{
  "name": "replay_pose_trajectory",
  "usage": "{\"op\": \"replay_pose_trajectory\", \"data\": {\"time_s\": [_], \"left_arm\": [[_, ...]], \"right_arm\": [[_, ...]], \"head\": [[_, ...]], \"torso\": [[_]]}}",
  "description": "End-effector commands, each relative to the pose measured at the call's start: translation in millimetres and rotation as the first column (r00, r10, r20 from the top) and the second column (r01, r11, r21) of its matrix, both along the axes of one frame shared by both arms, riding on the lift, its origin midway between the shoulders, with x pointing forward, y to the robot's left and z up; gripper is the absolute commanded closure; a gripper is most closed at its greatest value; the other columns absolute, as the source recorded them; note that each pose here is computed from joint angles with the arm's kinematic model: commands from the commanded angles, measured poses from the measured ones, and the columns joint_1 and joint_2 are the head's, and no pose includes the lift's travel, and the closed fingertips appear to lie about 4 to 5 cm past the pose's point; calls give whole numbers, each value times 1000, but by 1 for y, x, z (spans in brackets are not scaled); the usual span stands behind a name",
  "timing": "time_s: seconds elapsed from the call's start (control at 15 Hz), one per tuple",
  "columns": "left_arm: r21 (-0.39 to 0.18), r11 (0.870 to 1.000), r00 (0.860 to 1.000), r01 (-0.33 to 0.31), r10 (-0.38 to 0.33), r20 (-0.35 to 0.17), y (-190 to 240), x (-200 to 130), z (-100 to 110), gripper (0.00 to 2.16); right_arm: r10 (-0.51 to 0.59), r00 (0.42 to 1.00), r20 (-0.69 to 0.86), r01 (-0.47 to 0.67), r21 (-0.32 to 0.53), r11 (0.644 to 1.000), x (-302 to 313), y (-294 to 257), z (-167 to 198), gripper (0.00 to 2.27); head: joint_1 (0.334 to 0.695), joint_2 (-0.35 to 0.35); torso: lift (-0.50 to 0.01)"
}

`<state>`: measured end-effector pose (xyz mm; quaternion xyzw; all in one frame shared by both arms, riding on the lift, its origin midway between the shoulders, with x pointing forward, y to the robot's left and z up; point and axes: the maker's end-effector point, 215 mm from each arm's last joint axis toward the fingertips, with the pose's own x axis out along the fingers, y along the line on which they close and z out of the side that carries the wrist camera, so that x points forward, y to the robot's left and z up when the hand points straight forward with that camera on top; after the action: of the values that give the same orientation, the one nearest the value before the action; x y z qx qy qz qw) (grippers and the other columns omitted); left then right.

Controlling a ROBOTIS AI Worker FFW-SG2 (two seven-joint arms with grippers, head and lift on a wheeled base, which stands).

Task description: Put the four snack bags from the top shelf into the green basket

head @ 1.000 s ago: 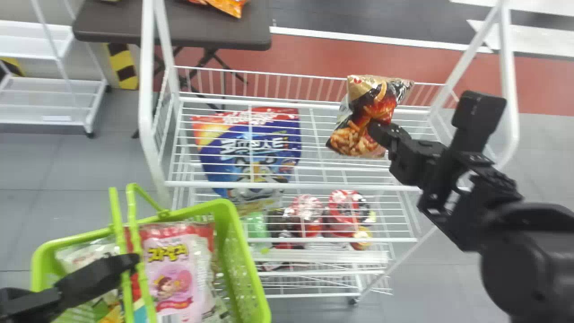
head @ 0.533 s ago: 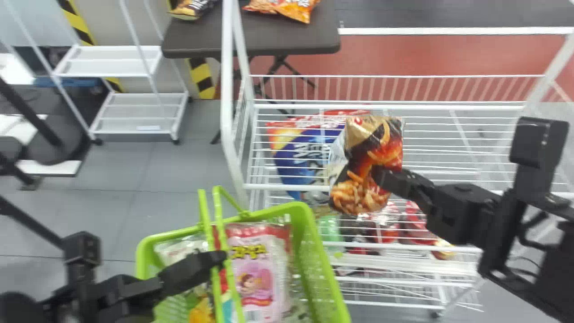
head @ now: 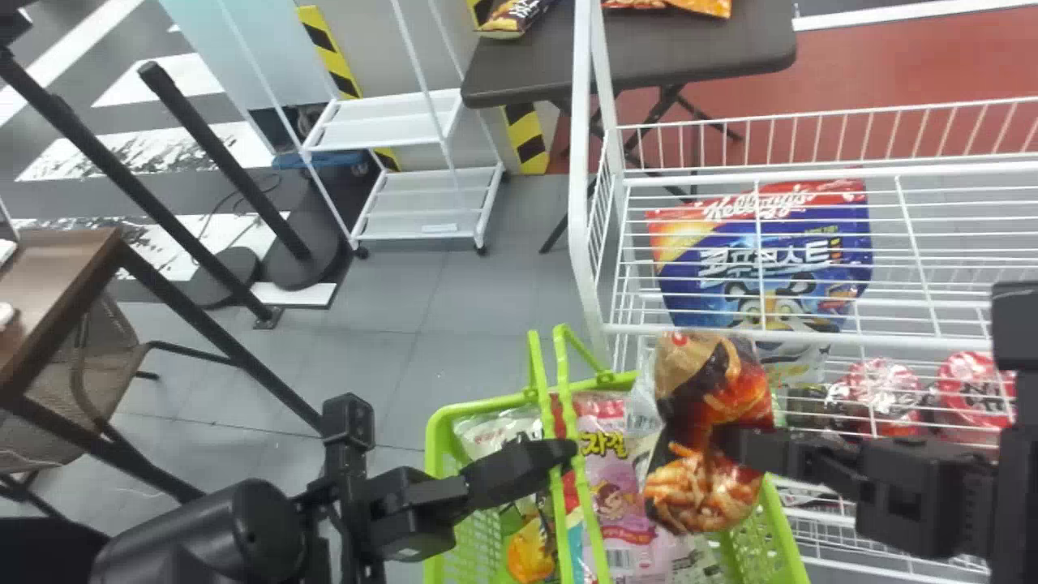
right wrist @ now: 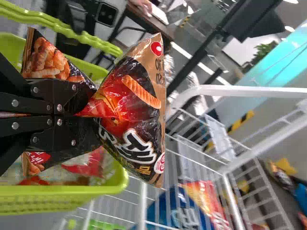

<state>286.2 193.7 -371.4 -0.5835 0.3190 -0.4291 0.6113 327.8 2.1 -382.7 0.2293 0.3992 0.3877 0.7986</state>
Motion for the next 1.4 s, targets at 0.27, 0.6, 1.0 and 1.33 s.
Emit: {"op": "replay_pose_trajectory", "data": {"time_s": [0.27,0.6,1.0,1.33], "left_arm": [[-12,1000,1000,4,-4,2,1,-1,3,2142],[-11,1000,1000,6,-6,2,1,-1,3,2142],[-10,1000,1000,1,-1,1,2,-1,2,2142],[-13,1000,1000,4,-4,2,1,-1,3,2142]], "right_arm": [[103,986,-133,-112,-65,992,-13,34,-63,1460],[79,995,-62,-81,-31,996,-3,15,-30,29],[-81,994,68,76,79,994,35,-50,40,29],[-372,694,616,553,-127,823,146,-174,55,29]], "head": [[695,350],[695,350],[695,342],[695,132]], "torso": [[0],[0],[0],[0]]}}
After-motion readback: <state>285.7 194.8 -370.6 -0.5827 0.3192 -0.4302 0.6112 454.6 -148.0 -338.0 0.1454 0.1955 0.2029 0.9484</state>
